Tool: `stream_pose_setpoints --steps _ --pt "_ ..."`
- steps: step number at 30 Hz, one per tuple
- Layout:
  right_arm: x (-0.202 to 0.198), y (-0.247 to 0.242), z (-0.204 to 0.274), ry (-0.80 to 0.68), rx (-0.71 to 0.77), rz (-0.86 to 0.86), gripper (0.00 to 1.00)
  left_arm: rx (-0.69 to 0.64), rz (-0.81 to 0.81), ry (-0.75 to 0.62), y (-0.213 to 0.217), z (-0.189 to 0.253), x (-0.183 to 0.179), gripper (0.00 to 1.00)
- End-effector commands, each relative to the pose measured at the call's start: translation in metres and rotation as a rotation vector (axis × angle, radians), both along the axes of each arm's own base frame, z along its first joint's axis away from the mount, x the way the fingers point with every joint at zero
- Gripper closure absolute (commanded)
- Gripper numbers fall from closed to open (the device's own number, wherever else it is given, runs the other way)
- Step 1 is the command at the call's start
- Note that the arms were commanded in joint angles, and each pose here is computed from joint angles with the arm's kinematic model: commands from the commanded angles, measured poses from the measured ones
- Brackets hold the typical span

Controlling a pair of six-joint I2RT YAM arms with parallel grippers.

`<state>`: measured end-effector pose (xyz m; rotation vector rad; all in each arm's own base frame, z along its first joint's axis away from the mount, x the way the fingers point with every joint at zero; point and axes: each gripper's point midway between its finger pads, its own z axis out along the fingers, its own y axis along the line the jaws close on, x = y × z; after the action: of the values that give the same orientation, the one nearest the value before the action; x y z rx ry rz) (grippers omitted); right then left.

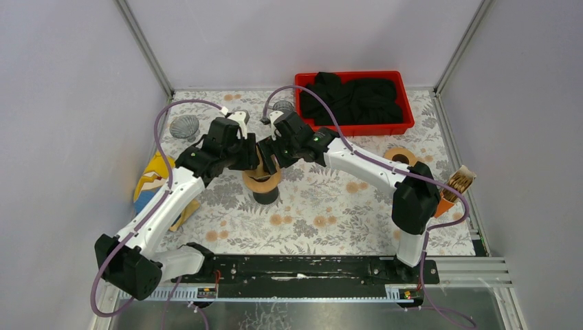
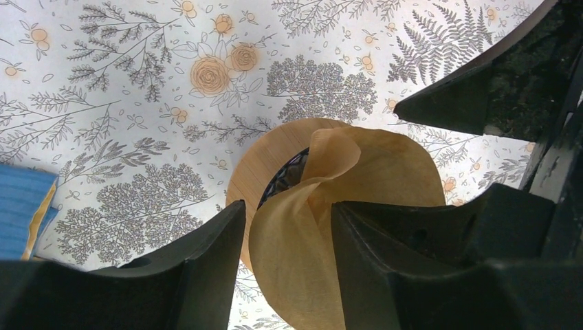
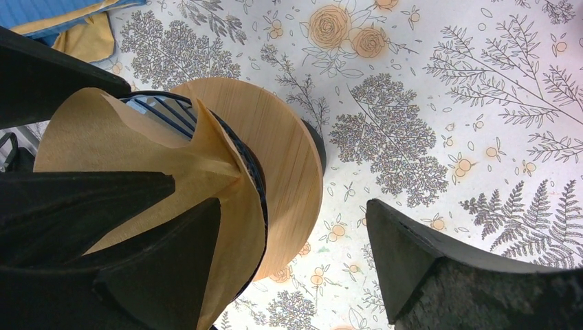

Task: Place the coffee filter in the dripper
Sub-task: Place the coffee filter in the coffee dripper.

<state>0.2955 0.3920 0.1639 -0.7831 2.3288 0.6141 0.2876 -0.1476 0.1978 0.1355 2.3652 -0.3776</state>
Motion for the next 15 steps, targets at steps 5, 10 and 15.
stream_pose_setpoints --steps 5,10,15 --pt "0.002 0.012 0.022 -0.025 0.057 0.019 0.15 -0.026 -0.036 -0.067 -0.008 0.018 0.017 0.4" --pt "0.001 0.014 0.023 -0.023 0.065 0.025 0.15 -0.009 -0.039 -0.054 -0.01 0.018 0.026 0.38" --pt "0.0 0.015 0.022 -0.016 0.069 0.029 0.15 0.0 -0.035 -0.047 -0.009 0.015 0.03 0.38"
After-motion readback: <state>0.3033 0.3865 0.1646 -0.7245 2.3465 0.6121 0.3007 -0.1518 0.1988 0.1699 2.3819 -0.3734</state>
